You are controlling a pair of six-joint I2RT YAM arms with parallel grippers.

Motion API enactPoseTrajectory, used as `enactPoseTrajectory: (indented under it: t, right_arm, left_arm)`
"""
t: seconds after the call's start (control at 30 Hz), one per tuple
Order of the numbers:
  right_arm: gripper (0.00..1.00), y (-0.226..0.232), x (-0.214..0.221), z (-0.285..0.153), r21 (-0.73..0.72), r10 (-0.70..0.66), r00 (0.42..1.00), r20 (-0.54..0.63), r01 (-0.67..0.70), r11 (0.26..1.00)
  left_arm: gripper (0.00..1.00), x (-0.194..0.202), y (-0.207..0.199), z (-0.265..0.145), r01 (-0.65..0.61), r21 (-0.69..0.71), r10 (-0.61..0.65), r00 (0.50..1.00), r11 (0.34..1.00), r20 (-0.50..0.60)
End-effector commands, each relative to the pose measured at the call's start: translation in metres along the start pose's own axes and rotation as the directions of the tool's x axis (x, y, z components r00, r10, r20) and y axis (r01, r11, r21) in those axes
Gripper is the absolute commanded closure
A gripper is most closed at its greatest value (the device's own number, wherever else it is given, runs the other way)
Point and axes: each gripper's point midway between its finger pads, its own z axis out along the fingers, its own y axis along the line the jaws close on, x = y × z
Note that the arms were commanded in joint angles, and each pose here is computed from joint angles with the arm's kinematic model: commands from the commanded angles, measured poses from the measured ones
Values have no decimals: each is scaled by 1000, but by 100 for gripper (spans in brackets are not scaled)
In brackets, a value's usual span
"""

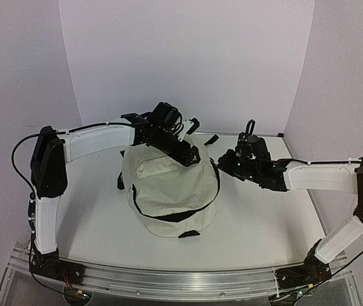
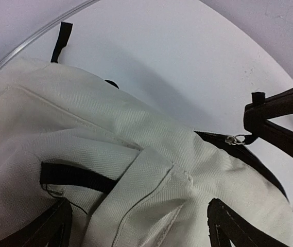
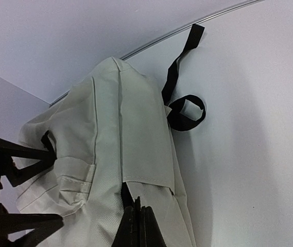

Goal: Pack the student bag
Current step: Zip the student bag at the center of the board.

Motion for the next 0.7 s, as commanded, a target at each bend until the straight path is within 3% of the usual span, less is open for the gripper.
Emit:
enactPoseTrajectory:
  t: [0.0,0.13,0.27,0.5,0.67]
  right_arm:
    - [100,11,-15,-12,-46,29,999,45,-27,999]
    - [100,8,-10,-8,-41,28,999,31,-26,999]
    - [100,7,-5,-4,-39,29,999,15,-28,999]
    - [100,9,1,-4,-59,30,999,-11,-30,998]
    - [100,8,4,-20,-82,54,998,-20,-56,995]
  left_arm:
    - [7,-40,15,0,-231,-157,247,964,960,94]
    - [6,-38,23,16,-349,-280,380,923,894,65]
    - [8,-36,32,30,-380,-349,416,909,857,32]
    - [46,-26,39,46,-380,-357,411,911,853,12]
    - [51,-21,47,48,-350,-356,377,926,866,5]
